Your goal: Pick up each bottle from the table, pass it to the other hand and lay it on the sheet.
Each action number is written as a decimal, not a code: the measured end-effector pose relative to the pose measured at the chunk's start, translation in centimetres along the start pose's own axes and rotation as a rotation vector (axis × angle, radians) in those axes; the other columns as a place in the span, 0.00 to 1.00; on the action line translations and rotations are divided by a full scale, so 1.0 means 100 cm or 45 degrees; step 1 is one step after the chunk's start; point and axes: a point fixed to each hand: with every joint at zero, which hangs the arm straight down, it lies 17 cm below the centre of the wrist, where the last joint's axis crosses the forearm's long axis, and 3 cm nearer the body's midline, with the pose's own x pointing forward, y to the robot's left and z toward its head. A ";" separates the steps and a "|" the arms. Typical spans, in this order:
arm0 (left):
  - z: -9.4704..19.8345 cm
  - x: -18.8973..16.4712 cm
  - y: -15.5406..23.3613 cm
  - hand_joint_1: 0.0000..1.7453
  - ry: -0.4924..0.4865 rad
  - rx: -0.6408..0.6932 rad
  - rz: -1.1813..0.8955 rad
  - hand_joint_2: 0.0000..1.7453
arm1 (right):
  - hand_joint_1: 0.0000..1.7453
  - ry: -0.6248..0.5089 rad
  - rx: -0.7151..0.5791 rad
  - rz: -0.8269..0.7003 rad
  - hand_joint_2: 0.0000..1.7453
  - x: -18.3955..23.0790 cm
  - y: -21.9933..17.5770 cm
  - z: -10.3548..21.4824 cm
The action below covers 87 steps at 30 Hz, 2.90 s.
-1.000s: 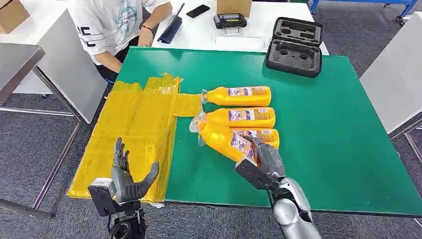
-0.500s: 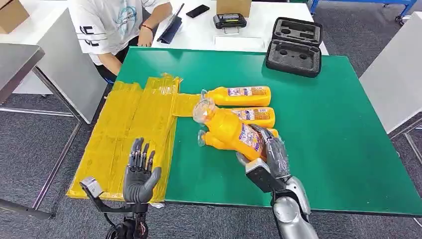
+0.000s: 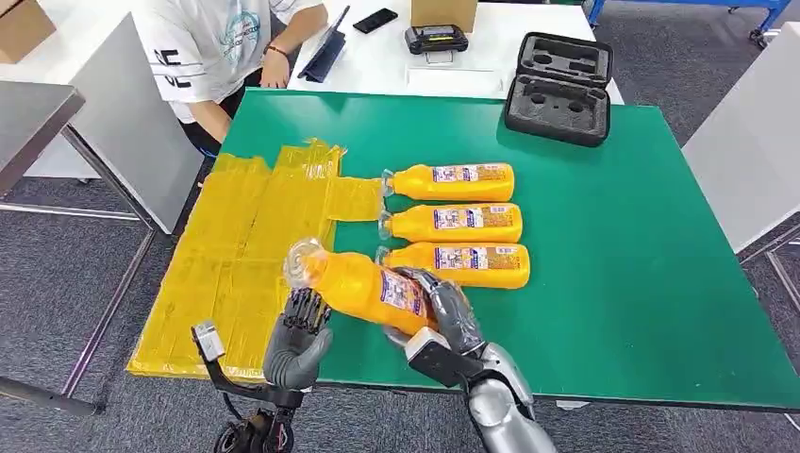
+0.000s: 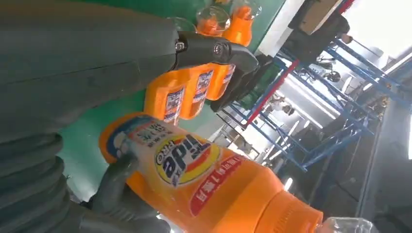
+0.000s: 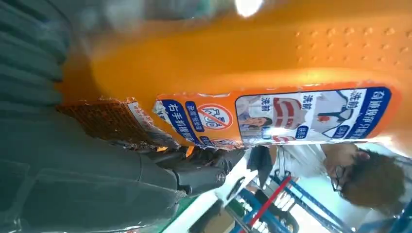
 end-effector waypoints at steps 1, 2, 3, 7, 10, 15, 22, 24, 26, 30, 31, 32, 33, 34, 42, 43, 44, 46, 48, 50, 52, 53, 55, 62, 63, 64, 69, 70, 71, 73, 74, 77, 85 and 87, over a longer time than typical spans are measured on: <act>0.000 -0.001 0.000 0.00 0.002 -0.001 0.000 1.00 | 1.00 0.002 0.004 -0.003 1.00 -0.001 0.002 0.000; 0.000 -0.001 0.001 0.00 0.004 0.000 -0.001 1.00 | 1.00 0.005 0.008 -0.005 1.00 -0.001 0.003 0.000; 0.000 -0.001 0.001 0.00 0.005 0.001 -0.001 1.00 | 1.00 0.008 0.011 -0.007 1.00 -0.002 0.004 0.001; 0.001 -0.004 0.001 0.00 0.017 0.001 0.000 1.00 | 1.00 0.014 0.035 -0.019 1.00 -0.004 0.010 0.001; 0.000 -0.010 0.001 0.00 0.042 0.003 -0.081 1.00 | 1.00 0.022 0.061 -0.036 1.00 -0.004 0.019 0.003; -0.004 -0.011 -0.003 0.00 0.049 -0.023 -0.125 1.00 | 1.00 0.051 0.115 -0.081 1.00 -0.006 0.041 0.005; -0.006 -0.010 -0.006 0.00 0.036 -0.034 -0.140 1.00 | 1.00 0.079 0.165 -0.116 1.00 -0.008 0.058 0.006; -0.006 -0.009 -0.007 0.00 0.034 -0.039 -0.139 1.00 | 1.00 0.084 0.172 -0.117 1.00 -0.010 0.059 0.006; -0.006 -0.008 -0.010 0.00 0.029 -0.051 -0.137 1.00 | 1.00 0.093 0.182 -0.116 1.00 -0.011 0.062 0.006; -0.006 -0.008 -0.013 0.00 0.019 -0.072 -0.169 1.00 | 1.00 0.113 0.206 -0.124 1.00 -0.014 0.068 0.005; -0.007 -0.008 -0.013 0.00 0.015 -0.072 -0.172 1.00 | 1.00 0.117 0.219 -0.121 1.00 -0.015 0.071 0.005; -0.007 -0.008 -0.013 0.00 0.013 -0.073 -0.174 1.00 | 1.00 0.120 0.231 -0.119 1.00 -0.015 0.074 0.004; -0.007 -0.007 -0.013 0.00 0.008 -0.074 -0.170 1.00 | 1.00 0.124 0.245 -0.119 1.00 -0.016 0.077 0.003; -0.007 -0.006 -0.014 0.00 0.004 -0.076 -0.161 1.00 | 1.00 0.126 0.256 -0.120 1.00 -0.016 0.080 0.002; -0.006 -0.002 -0.016 0.00 -0.009 -0.093 -0.096 1.00 | 1.00 0.153 0.304 -0.117 1.00 -0.023 0.090 0.003; -0.006 -0.002 -0.016 0.00 -0.009 -0.094 -0.094 1.00 | 1.00 0.154 0.311 -0.112 1.00 -0.024 0.091 0.003; -0.006 -0.002 -0.016 0.00 -0.008 -0.094 -0.092 1.00 | 1.00 0.156 0.317 -0.109 1.00 -0.025 0.092 0.003; -0.006 -0.002 -0.016 0.00 -0.006 -0.095 -0.086 1.00 | 1.00 0.159 0.323 -0.108 1.00 -0.025 0.094 0.004; -0.006 -0.002 -0.016 0.00 -0.006 -0.095 -0.086 1.00 | 1.00 0.159 0.323 -0.108 1.00 -0.025 0.094 0.004; -0.006 -0.002 -0.016 0.00 -0.006 -0.095 -0.086 1.00 | 1.00 0.159 0.323 -0.108 1.00 -0.025 0.094 0.004; -0.006 -0.002 -0.016 0.00 -0.006 -0.095 -0.086 1.00 | 1.00 0.159 0.323 -0.108 1.00 -0.025 0.094 0.004; -0.006 -0.002 -0.016 0.00 -0.006 -0.095 -0.086 1.00 | 1.00 0.159 0.323 -0.108 1.00 -0.025 0.094 0.004; -0.006 -0.002 -0.017 1.00 -0.005 -0.096 -0.086 1.00 | 1.00 0.159 0.323 -0.107 1.00 -0.025 0.094 0.004; -0.005 -0.002 -0.017 1.00 0.002 -0.110 -0.100 1.00 | 1.00 0.158 0.342 -0.104 1.00 -0.025 0.099 0.003; -0.004 -0.003 -0.016 1.00 0.002 -0.114 -0.126 1.00 | 1.00 0.159 0.347 -0.101 1.00 -0.025 0.099 0.003; -0.007 -0.009 -0.010 1.00 0.012 -0.081 -0.339 1.00 | 1.00 0.169 0.354 -0.099 1.00 -0.027 0.101 0.004; -0.008 -0.008 -0.009 1.00 0.004 -0.074 -0.375 1.00 | 0.00 0.169 0.354 -0.096 1.00 -0.027 0.101 0.003; -0.008 -0.007 -0.009 1.00 -0.002 -0.073 -0.374 1.00 | 0.00 0.166 0.352 -0.093 0.00 -0.026 0.101 0.003; -0.008 -0.006 -0.009 1.00 -0.008 -0.069 -0.366 1.00 | 0.00 0.161 0.346 -0.092 0.00 -0.026 0.101 0.002; -0.008 -0.004 -0.008 1.00 -0.018 -0.059 -0.353 1.00 | 0.00 0.151 0.319 -0.095 0.00 -0.023 0.098 -0.001; -0.008 -0.003 -0.007 1.00 -0.021 -0.057 -0.351 1.00 | 0.00 0.146 0.306 -0.098 0.00 -0.022 0.097 -0.002; -0.008 0.001 -0.006 1.00 -0.036 -0.045 -0.348 1.00 | 0.00 0.121 0.267 -0.100 0.00 -0.016 0.090 -0.008; -0.010 0.014 -0.004 1.00 -0.086 -0.029 -0.380 1.00 | 0.00 0.052 0.213 -0.123 0.00 0.000 0.080 -0.013; -0.014 0.024 -0.002 1.00 -0.120 -0.024 -0.427 1.00 | 0.00 0.024 0.195 -0.141 0.00 0.008 0.076 -0.015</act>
